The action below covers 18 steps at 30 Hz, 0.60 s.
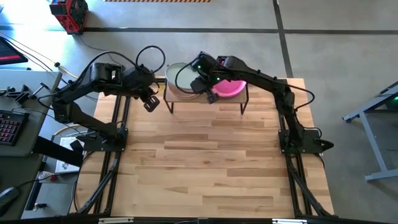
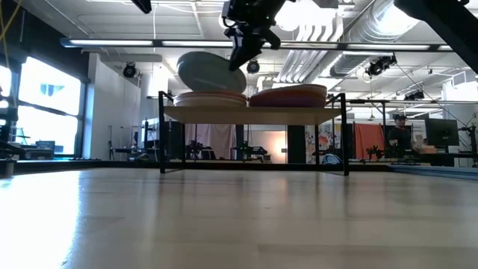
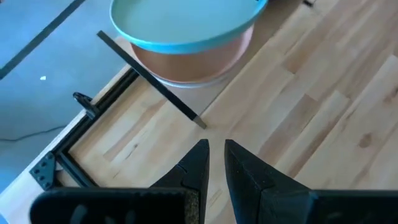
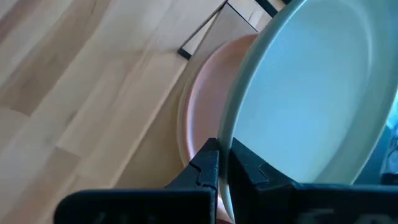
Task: Place and stack plates onto a shelf
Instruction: Stack the blue plate on top of the brown plate
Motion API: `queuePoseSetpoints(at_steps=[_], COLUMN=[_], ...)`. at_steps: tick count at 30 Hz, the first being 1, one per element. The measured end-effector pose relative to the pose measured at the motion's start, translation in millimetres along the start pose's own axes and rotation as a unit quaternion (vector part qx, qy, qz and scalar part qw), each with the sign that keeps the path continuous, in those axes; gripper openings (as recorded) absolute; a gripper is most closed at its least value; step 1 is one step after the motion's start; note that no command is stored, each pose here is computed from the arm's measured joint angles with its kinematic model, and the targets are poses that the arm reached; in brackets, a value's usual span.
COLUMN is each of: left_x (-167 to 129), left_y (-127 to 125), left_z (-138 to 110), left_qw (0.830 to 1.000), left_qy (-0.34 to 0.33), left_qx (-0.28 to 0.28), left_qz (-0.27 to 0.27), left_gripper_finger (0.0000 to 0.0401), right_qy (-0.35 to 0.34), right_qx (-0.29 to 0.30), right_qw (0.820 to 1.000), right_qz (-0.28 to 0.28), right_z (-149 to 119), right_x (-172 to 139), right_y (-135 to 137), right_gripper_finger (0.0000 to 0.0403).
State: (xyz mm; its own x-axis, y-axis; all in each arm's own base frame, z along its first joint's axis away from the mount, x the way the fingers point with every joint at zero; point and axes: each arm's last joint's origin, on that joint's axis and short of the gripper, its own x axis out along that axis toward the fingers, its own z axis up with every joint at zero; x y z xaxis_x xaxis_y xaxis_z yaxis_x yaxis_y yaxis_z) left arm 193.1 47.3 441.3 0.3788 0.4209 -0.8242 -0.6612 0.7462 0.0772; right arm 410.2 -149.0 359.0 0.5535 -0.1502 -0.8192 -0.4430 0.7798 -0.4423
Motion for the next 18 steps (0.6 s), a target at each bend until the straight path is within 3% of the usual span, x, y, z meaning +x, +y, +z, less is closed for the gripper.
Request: queuePoseSetpoints(at_steps=[4, 18], left_x=[-0.1, -0.1], left_y=[-0.8, -0.9], left_z=[2.8, 4.2], left_qw=[1.000, 0.998], left_qy=[-0.016, -0.026], left_qx=[-0.021, -0.058], left_qz=[0.001, 0.005], left_gripper_finger=[0.0039, 0.0039], right_qy=[0.004, 0.033], right_qx=[-0.025, -0.026], right_qw=[1.000, 0.999], right_qz=[-0.001, 0.020], right_z=[-4.5, -18.7], right_x=[-0.3, 14.8], right_y=[-2.7, -7.0], right_gripper_finger=[0.0000, 0.0000])
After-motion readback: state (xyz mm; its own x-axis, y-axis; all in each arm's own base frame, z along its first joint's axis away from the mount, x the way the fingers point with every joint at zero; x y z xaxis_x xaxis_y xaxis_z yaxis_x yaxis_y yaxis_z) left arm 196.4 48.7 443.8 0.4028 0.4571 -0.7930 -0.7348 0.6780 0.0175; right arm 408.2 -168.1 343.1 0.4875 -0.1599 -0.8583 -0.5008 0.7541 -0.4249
